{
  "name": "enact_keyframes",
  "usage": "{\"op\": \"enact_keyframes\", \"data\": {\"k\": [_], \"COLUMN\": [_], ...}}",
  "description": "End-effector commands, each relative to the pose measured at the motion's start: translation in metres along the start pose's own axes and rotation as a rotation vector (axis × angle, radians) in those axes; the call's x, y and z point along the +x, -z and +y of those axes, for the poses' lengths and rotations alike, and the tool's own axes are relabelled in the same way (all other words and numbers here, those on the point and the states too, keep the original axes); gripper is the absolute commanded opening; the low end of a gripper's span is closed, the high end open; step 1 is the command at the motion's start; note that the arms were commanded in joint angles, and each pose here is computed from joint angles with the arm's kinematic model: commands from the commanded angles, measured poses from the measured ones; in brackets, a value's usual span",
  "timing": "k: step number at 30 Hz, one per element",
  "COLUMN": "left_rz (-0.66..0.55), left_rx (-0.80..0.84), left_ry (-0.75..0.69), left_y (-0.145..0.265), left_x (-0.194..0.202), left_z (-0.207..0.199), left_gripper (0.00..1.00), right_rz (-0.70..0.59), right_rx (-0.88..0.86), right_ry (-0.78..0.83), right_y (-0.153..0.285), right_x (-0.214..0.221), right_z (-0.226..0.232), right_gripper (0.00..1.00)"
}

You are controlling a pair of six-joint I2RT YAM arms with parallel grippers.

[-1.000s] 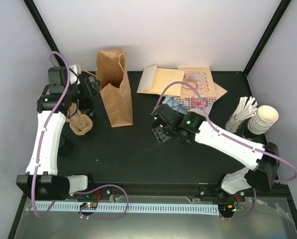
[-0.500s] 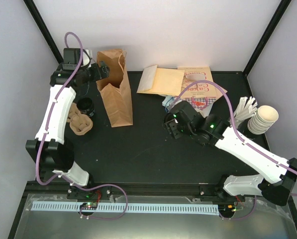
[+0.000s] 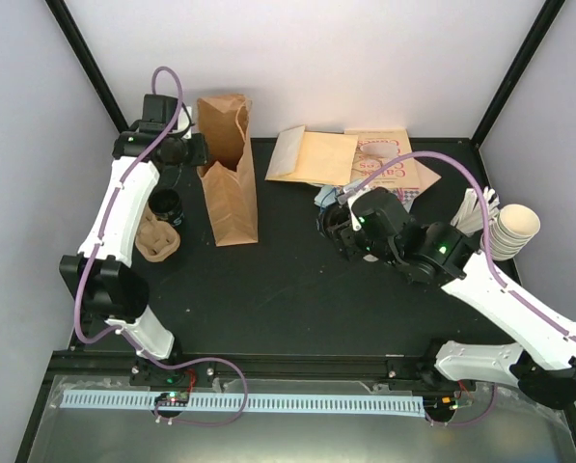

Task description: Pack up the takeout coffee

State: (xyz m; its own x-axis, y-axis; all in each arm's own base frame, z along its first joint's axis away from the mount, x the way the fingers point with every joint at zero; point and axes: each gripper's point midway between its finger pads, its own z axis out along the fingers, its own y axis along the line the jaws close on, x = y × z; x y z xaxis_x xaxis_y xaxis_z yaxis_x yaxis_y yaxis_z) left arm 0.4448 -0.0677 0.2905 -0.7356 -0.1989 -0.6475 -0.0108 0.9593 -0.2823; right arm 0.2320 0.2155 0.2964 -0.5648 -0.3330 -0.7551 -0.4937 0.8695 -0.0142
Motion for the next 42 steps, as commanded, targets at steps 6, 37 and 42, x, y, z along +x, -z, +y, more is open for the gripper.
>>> {"op": "enact_keyframes", "data": {"k": [6,37,42], "left_rz": [-0.014,-0.315,-0.296], "left_rx": [-0.004,0.181,0.234], "left_ry": [-0.309,-0.923,-0.933], "left_y": [0.029,0.141,0.143], "left_x": [-0.004,0.128,0.143], "left_z": [-0.043,-0.145,-0.149], "left_gripper": [0.02,0.02,0.01], "right_rz": [-0.201,-0.208,-0.119], "right_rx": [-0.009,-0.431,-0.424], "right_ry": [0.009,0.393,0.448], "right_y": [0.056,0.061,0.038], "right_x": [-0.05,-0.001,0.04], "right_z": [-0.012,0.083,0.098], "right_gripper": [0.65,0.54,0.54]}}
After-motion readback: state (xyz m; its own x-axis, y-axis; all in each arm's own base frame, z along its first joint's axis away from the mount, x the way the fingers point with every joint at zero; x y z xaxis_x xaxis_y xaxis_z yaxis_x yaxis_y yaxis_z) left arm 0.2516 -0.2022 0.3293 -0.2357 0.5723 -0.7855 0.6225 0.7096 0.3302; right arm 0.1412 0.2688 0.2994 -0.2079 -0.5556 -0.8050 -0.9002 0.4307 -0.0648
